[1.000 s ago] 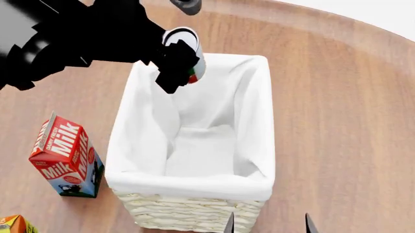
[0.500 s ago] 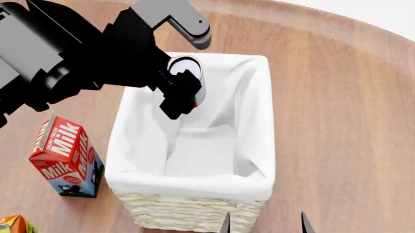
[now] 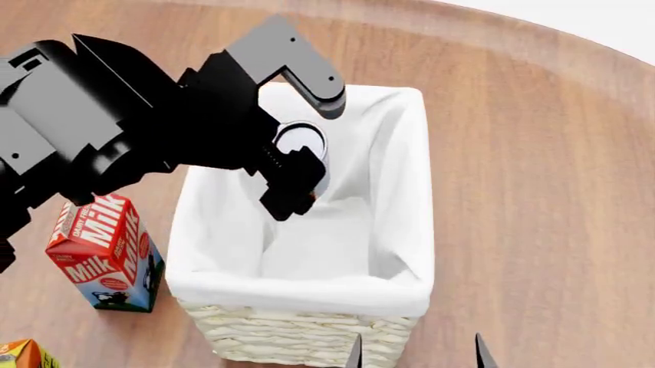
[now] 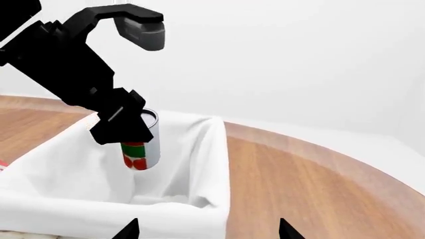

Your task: Pick up the tomato sauce, and put it in the basket.

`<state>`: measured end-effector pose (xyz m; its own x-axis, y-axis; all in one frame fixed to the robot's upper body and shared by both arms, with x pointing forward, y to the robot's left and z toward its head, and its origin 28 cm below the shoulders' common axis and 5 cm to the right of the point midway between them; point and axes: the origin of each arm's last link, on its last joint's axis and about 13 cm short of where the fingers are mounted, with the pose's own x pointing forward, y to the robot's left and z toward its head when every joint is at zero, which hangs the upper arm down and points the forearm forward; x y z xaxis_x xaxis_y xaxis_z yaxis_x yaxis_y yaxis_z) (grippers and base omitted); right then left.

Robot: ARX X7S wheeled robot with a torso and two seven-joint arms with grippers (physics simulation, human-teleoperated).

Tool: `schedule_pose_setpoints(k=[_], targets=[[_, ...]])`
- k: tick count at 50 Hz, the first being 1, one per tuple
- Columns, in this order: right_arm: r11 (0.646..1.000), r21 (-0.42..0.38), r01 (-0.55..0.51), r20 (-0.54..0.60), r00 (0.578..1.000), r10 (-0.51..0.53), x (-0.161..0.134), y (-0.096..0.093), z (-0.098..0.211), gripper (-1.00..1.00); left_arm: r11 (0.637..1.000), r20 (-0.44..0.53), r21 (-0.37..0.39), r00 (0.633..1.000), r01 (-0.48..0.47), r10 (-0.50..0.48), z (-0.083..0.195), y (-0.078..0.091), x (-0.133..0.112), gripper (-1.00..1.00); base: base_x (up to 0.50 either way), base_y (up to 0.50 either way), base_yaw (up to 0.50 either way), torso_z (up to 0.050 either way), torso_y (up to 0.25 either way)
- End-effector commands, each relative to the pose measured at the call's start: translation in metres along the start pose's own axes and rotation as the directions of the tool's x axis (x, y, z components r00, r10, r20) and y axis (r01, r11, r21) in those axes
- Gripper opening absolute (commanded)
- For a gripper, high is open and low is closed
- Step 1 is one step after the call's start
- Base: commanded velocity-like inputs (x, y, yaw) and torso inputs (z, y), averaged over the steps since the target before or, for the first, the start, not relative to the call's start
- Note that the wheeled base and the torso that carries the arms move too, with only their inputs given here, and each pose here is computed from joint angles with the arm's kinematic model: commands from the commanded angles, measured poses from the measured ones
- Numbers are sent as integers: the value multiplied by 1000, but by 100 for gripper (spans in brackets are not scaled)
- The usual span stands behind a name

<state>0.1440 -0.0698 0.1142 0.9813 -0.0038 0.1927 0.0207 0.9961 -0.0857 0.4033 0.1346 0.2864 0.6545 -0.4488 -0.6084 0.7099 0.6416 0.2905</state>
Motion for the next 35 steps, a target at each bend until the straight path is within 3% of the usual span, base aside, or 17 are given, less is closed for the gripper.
schedule_pose_setpoints(k=[1, 35], targets=[[1000, 2, 0, -1, 1000, 0, 0, 0, -1, 100, 1000, 3, -5, 1000, 11, -11, -1, -6, 4, -100, 0, 0, 0, 0, 0], [1000, 5, -10, 11, 1000, 10, 1, 1, 0, 100, 999, -18, -21, 999, 36, -36, -20, -17, 22, -100, 0, 0, 0, 0, 0]])
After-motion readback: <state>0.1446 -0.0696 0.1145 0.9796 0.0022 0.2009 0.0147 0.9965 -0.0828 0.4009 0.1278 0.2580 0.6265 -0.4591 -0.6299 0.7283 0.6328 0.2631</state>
